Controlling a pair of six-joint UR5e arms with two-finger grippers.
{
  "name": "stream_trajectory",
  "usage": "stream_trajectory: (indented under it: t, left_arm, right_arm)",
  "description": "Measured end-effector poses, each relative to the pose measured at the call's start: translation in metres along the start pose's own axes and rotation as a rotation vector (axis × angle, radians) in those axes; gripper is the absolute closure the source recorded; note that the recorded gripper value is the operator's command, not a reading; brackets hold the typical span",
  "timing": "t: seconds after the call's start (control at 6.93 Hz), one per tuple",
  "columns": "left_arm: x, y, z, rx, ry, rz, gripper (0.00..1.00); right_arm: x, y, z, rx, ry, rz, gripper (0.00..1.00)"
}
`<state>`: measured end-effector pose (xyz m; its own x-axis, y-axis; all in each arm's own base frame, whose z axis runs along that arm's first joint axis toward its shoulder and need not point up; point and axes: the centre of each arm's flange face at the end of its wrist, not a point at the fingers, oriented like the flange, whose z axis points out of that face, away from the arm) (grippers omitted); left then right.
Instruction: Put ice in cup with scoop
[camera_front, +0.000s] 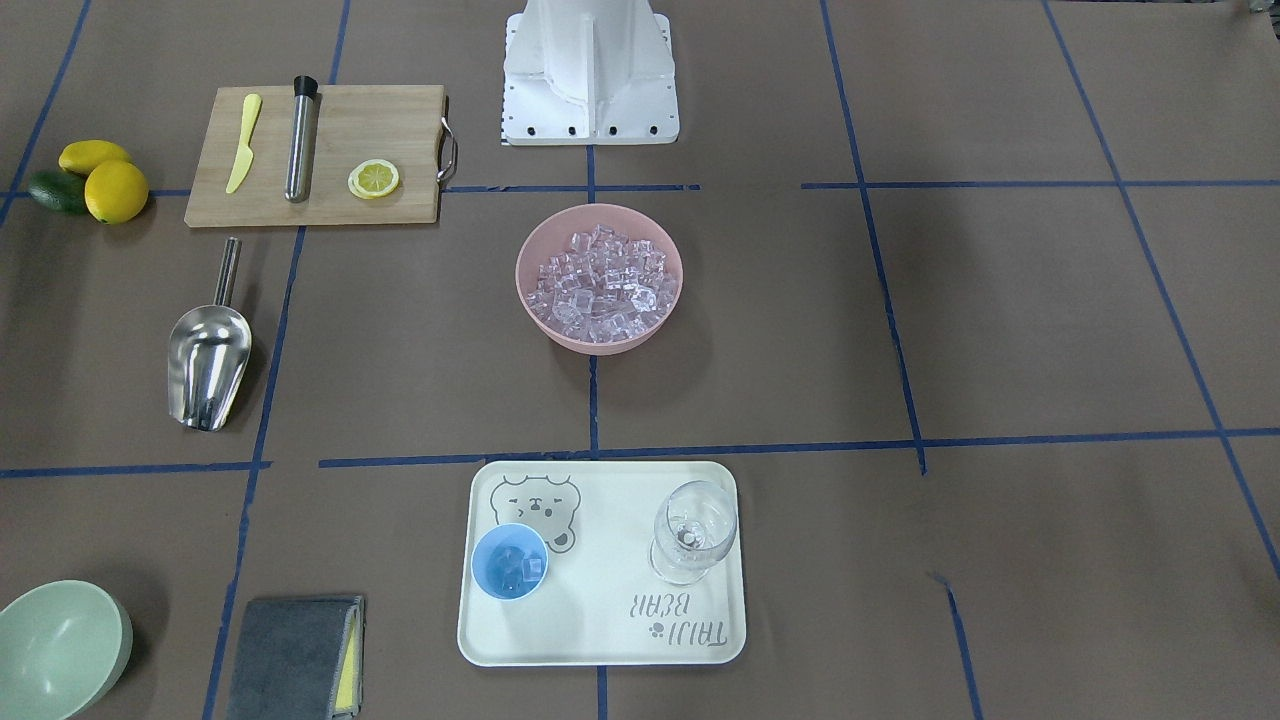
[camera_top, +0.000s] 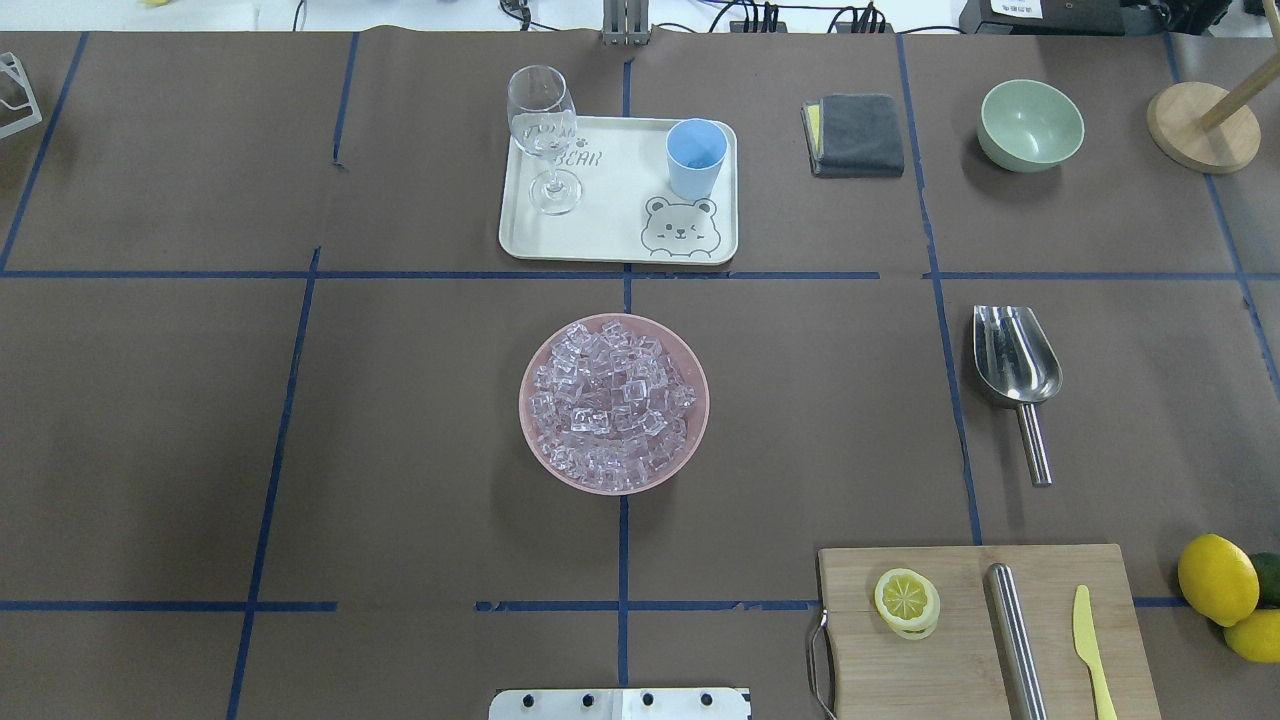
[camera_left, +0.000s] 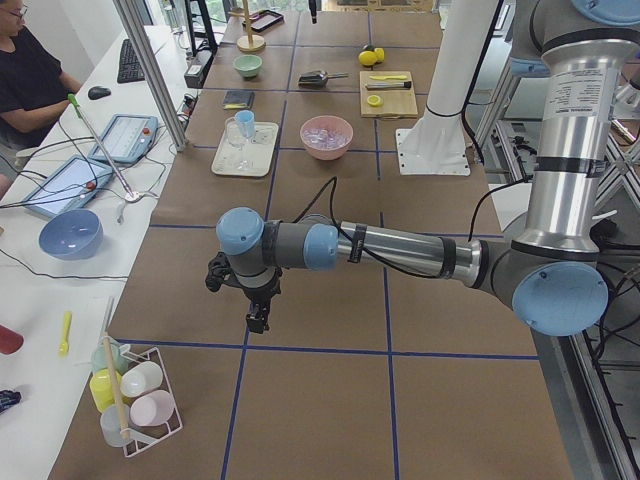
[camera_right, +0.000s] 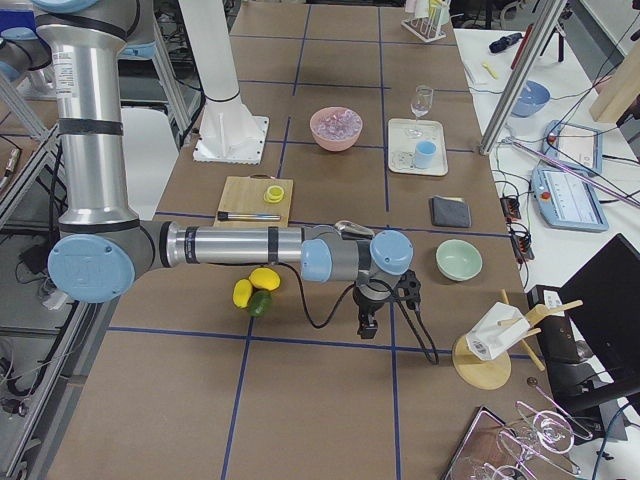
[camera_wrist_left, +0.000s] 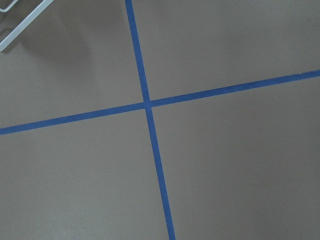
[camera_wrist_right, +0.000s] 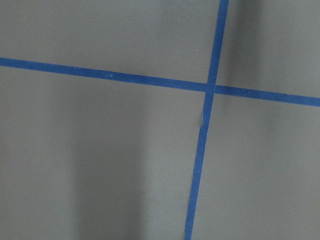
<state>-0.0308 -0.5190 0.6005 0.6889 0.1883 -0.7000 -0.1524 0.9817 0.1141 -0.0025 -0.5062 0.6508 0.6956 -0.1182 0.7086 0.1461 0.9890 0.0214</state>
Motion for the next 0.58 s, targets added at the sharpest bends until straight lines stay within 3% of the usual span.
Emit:
stream_trajectory:
  t: [0.58]
  left_arm:
    - [0.001, -0.008, -0.002, 0.005, -0.003, 0.009, 0.00]
  right_arm:
    - [-0.006, -0.001, -0.024, 0.046, 0.007, -0.012, 0.00]
